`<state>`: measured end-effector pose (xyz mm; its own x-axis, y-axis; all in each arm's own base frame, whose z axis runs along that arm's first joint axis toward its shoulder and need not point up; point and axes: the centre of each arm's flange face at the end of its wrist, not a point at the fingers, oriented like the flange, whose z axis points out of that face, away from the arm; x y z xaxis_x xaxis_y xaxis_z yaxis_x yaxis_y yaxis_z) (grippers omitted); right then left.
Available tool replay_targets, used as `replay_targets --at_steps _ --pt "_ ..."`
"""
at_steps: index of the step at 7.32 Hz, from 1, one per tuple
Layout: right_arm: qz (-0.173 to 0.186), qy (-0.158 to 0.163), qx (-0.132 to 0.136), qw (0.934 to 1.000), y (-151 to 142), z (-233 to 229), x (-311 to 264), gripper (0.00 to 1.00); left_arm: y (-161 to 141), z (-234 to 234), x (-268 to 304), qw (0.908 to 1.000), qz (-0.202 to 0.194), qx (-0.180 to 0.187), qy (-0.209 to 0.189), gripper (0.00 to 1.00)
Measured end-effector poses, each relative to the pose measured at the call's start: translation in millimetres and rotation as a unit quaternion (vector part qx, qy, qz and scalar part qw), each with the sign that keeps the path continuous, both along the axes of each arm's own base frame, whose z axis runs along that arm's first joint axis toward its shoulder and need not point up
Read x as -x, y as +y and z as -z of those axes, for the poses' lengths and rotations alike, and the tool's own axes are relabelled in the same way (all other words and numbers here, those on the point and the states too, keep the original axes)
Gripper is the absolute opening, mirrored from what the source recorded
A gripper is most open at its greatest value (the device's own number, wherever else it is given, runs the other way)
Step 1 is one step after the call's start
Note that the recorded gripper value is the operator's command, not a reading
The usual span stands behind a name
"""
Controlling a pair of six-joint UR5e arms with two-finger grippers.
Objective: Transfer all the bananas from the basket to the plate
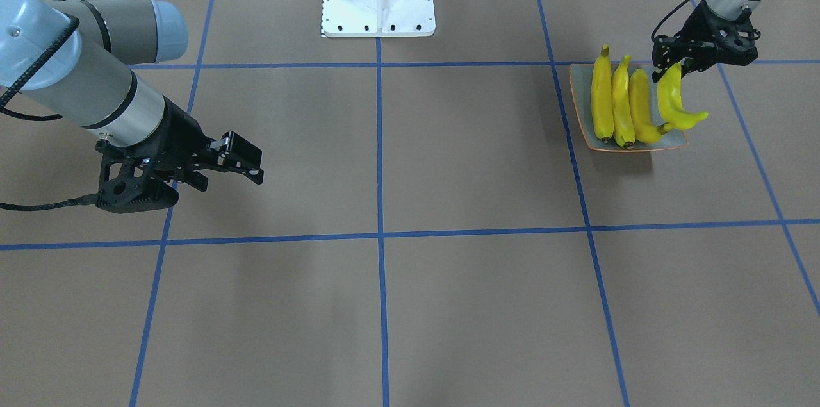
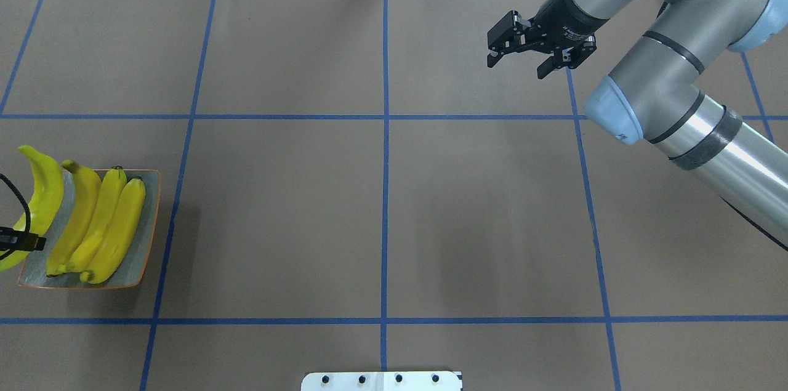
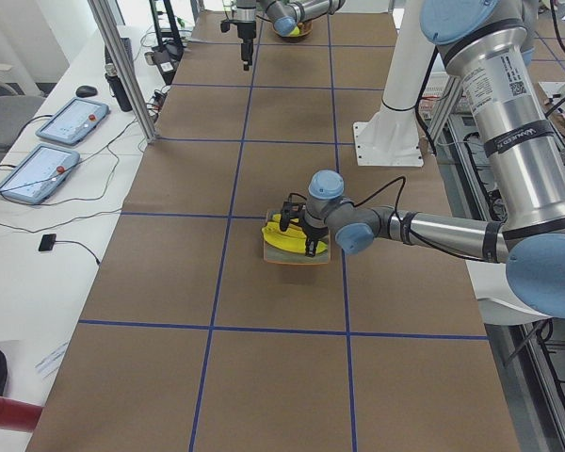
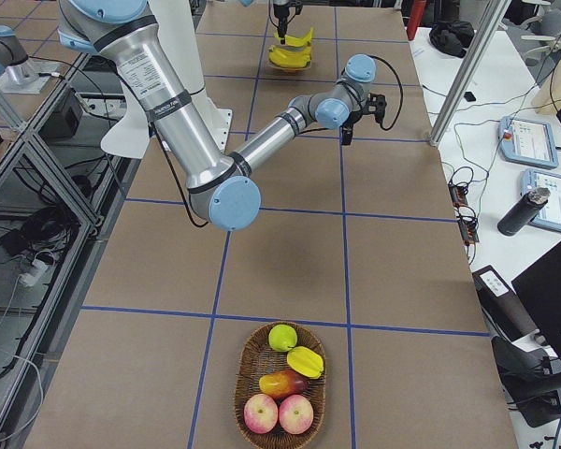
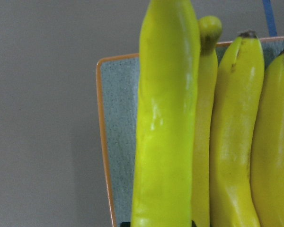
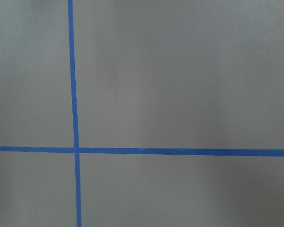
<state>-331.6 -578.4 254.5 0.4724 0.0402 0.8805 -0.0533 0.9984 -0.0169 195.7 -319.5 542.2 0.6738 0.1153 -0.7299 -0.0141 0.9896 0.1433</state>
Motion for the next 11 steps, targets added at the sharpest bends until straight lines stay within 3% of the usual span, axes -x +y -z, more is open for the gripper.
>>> replay_targets --at_steps 5,6,7,9,11 --pt "0.0 0.0 0.0 1.0 0 0 0 1.0 -9 4 -9 0.9998 0.0 0.012 -0.013 0.0" --pt "0.0 0.0 0.0 1.0 0 0 0 1.0 -9 3 -9 0.9998 0.0 0.012 -0.014 0.41" --pt "0.0 0.0 0.0 1.0 0 -1 1 1.0 -10 3 -9 0.9998 0.002 0.011 -0.016 0.57" --pt "0.0 0.0 0.0 1.0 1 -1 1 1.0 -13 1 -8 0.9996 0.012 0.003 -0.024 0.99" --pt "0.001 0.001 0.0 1.0 1 -1 2 1.0 -17 0 -8 0.9992 0.023 -0.007 -0.033 0.99"
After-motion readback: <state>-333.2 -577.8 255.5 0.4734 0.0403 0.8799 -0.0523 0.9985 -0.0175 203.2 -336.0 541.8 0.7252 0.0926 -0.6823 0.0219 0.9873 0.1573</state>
